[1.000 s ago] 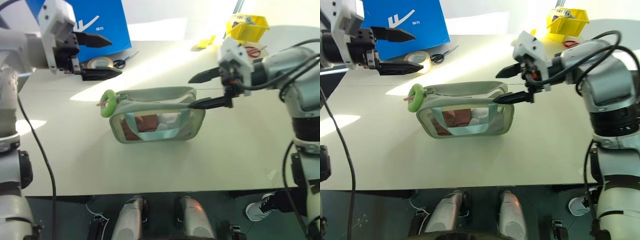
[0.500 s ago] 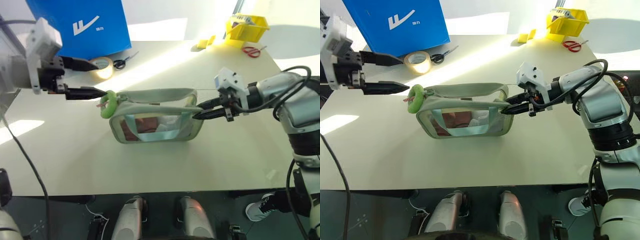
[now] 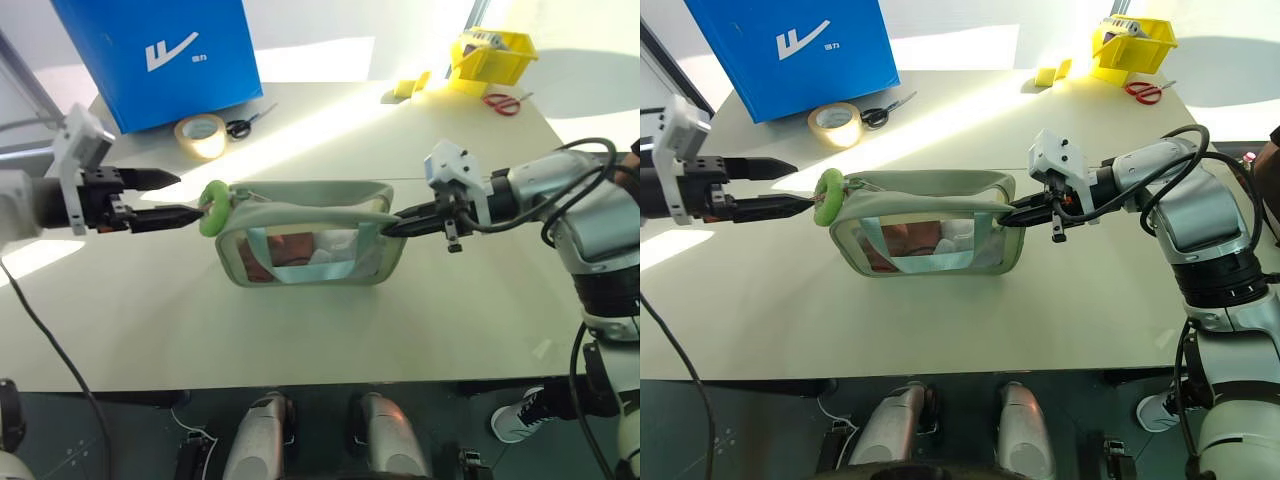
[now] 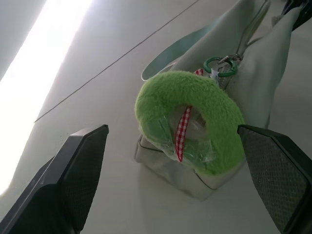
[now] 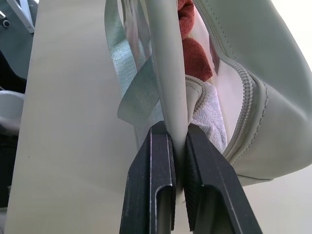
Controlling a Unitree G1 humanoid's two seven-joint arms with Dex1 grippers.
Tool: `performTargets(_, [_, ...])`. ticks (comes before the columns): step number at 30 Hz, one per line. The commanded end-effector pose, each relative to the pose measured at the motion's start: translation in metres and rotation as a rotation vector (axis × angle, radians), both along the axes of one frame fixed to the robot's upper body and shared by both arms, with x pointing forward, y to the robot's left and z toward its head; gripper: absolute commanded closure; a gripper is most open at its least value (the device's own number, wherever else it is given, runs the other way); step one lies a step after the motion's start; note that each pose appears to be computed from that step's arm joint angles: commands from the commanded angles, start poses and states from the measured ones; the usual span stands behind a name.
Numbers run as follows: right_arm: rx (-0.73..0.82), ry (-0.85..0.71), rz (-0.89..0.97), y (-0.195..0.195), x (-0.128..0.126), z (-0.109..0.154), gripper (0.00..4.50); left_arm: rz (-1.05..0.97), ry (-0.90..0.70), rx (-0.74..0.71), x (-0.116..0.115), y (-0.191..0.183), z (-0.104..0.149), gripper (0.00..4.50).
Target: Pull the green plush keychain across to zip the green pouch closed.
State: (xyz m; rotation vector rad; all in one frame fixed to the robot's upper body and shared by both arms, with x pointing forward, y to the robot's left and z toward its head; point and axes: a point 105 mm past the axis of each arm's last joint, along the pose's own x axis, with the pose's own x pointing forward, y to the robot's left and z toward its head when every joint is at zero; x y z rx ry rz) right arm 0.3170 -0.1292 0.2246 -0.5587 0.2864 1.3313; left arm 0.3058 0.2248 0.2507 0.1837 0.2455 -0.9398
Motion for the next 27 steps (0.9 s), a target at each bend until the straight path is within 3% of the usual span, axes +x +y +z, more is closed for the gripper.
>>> performTargets(1, [0.004,-0.04,0.022,0.004,-0.004,0.01,4.43,-0.01,-0.034,-0.021,0.0,-0.005,0.005,0.0])
performTargets(10, [0.005,-0.042,0.013,0.004,-0.005,0.01,4.43,-0.04,-0.01,-0.031,0.004,-0.017,-0.007,0.0])
performTargets(13, [0.006,-0.042,0.01,0.004,-0.005,0.01,4.5,-0.025,-0.02,-0.04,0.008,-0.016,-0.005,1.19])
performTargets(19, [0.006,-0.045,0.005,0.004,-0.003,0.01,4.5,-0.029,-0.047,-0.033,0.009,-0.017,0.002,4.21])
performTargets(20, [0.006,-0.045,0.004,0.004,-0.003,0.01,4.5,-0.025,-0.062,-0.024,0.011,-0.016,0.004,4.48])
performTargets(27, [0.008,-0.047,0.001,0.004,-0.002,0.01,4.5,-0.102,-0.199,-0.065,0.011,-0.035,0.057,4.48])
